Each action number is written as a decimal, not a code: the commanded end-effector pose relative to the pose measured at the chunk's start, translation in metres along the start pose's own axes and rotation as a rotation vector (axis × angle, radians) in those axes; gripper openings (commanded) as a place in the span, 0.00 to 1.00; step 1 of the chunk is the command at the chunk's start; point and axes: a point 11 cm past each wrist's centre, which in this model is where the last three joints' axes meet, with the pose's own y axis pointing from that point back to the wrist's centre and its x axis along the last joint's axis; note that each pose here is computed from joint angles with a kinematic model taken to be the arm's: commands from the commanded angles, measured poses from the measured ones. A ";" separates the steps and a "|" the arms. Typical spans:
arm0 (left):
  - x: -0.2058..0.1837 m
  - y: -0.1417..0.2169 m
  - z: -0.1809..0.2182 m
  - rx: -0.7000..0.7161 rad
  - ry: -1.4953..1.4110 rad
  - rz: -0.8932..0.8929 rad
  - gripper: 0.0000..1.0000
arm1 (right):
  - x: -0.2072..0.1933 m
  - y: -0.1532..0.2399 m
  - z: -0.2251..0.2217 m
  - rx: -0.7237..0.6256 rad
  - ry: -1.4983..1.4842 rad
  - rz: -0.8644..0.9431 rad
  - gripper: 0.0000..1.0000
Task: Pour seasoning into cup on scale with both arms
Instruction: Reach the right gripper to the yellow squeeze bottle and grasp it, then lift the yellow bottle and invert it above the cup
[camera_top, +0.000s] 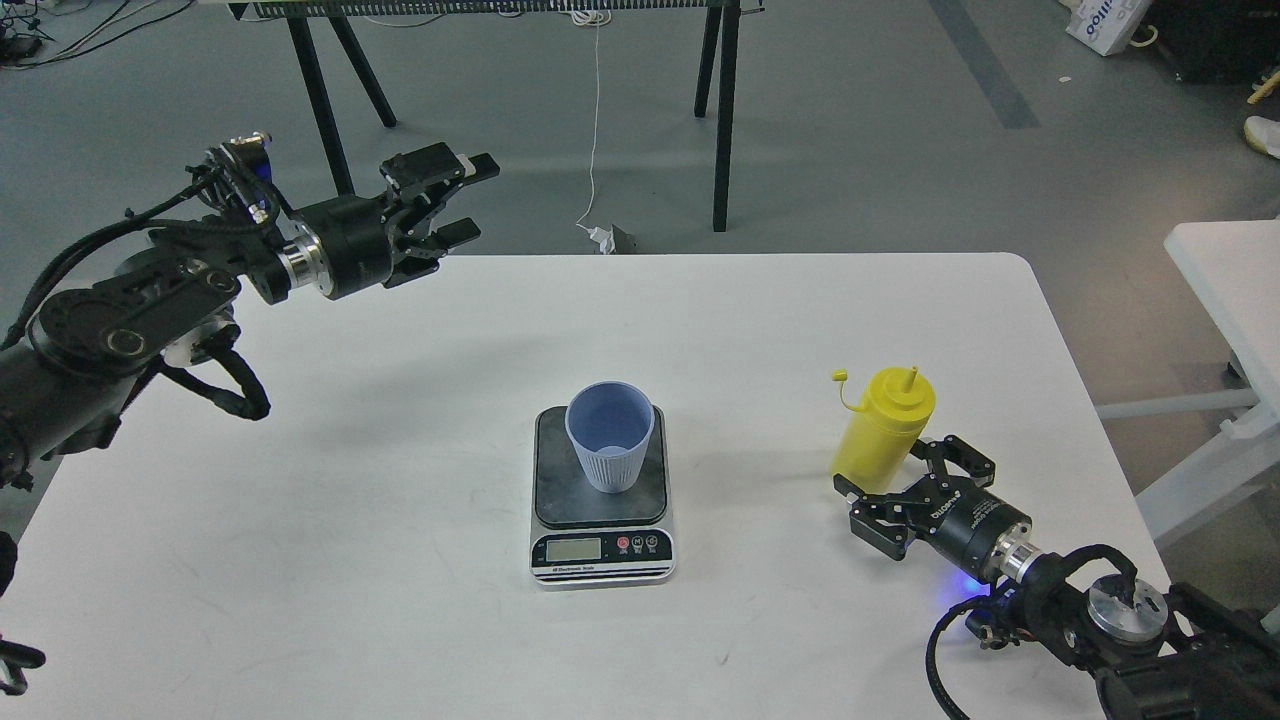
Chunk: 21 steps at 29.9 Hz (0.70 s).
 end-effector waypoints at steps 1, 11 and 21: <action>0.000 0.000 0.000 0.000 0.000 0.000 0.95 | -0.008 -0.005 0.001 -0.012 0.013 -0.018 0.26; 0.005 0.003 0.001 -0.014 0.020 0.023 0.95 | -0.205 -0.044 -0.083 0.018 0.430 -0.258 0.02; 0.010 0.023 -0.019 -0.082 0.157 0.139 0.96 | -0.387 -0.106 -0.013 -0.135 1.259 -0.295 0.02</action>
